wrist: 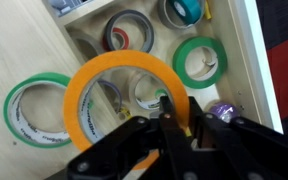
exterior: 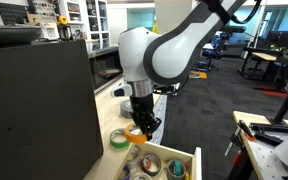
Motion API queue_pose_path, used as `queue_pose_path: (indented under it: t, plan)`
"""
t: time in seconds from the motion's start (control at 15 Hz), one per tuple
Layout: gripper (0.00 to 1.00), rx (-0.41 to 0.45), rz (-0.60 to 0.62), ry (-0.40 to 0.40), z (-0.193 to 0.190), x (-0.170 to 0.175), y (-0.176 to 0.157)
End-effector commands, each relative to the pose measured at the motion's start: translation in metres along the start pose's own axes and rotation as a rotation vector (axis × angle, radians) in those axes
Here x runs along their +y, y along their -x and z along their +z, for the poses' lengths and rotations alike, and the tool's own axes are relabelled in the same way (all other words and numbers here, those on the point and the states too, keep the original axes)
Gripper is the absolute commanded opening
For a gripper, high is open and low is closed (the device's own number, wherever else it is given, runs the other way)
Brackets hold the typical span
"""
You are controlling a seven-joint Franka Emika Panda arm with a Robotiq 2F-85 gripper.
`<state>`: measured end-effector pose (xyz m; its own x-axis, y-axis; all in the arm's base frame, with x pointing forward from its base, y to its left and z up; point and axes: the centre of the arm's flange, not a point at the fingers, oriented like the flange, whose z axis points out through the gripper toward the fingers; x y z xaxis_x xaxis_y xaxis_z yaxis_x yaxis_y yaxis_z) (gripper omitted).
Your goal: Put the orange masking tape in the drawer
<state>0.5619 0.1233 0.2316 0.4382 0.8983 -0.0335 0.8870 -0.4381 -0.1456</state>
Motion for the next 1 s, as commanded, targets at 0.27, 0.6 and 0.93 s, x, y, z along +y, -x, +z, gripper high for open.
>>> queue_pose_path:
  t: [0.27,0.6,0.93]
  plan:
    - [0.05,0.025,0.078,0.007,0.054,0.007,0.054]
    - [0.05,0.039,0.059,-0.056,0.086,-0.055,0.02]
    - [0.05,0.008,0.018,-0.101,0.105,-0.093,-0.007]
